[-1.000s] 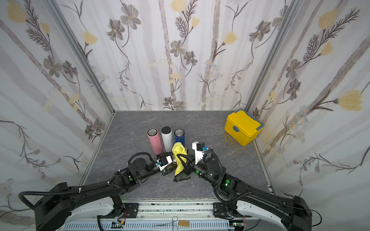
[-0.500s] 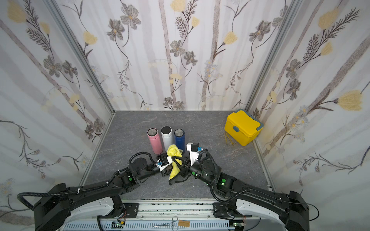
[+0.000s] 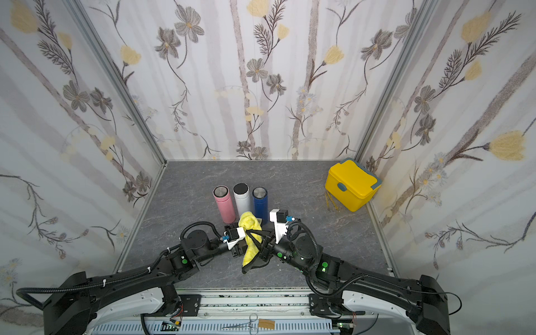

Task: Wipe the surface of the thermos
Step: Wipe the dirt from the surface of the thermos.

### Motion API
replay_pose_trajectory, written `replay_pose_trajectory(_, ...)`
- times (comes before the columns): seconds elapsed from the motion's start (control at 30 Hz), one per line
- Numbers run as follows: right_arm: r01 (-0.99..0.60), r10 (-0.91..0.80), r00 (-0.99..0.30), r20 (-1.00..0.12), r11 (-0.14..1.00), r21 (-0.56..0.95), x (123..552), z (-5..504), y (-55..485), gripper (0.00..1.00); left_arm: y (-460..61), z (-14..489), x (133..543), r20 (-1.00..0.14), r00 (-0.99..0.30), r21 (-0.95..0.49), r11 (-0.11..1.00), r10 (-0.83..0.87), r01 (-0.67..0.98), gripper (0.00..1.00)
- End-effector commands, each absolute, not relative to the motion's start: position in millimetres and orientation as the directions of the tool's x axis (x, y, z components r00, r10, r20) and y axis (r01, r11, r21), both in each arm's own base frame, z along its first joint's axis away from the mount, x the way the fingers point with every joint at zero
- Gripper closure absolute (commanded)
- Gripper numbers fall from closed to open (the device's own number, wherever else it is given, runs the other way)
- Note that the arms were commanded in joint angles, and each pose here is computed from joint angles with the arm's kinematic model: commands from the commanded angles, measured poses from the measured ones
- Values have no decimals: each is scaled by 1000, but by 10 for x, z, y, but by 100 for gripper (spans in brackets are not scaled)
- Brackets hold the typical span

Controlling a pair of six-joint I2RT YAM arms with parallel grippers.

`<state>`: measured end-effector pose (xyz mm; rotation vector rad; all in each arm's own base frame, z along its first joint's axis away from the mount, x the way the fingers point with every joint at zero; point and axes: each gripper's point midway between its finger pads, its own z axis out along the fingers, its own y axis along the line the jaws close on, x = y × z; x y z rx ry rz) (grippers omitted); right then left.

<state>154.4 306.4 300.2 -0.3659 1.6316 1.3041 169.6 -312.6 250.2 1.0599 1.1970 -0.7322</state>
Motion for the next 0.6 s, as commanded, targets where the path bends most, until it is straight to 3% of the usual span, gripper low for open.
replay_pose_trajectory(0.0, -596, 250, -519, -817, 579, 556, 1833, 2419, 2854, 100, -3036, 3143, 1523, -925, 349, 275, 371, -149, 887, 100)
replay_pose_trajectory(0.1, -524, 277, -517, -810, 646, 555, 1991, 2284, 2678, 100, -2856, 3334, 1669, -931, 289, 153, 479, -223, 864, 100)
replay_pose_trajectory(0.17, -503, 293, -512, -808, 659, 558, 2038, 2230, 2599, 100, -2625, 3508, 1867, -923, 216, -14, 587, -319, 809, 100)
replay_pose_trajectory(0.27, -533, 288, -506, -813, 636, 558, 2008, 2183, 2635, 100, -2294, 3745, 2073, -873, 90, -281, 644, -480, 711, 100)
replay_pose_trajectory(0.4, -638, 276, -518, -810, 506, 581, 1810, 2201, 2892, 100, -2094, 4025, 2046, -777, -18, -466, 556, -630, 688, 100)
replay_pose_trajectory(0.57, -743, 275, -520, -809, 322, 587, 1506, 2459, 3266, 100, -1958, 4220, 1866, -689, -13, -486, 449, -724, 750, 100)
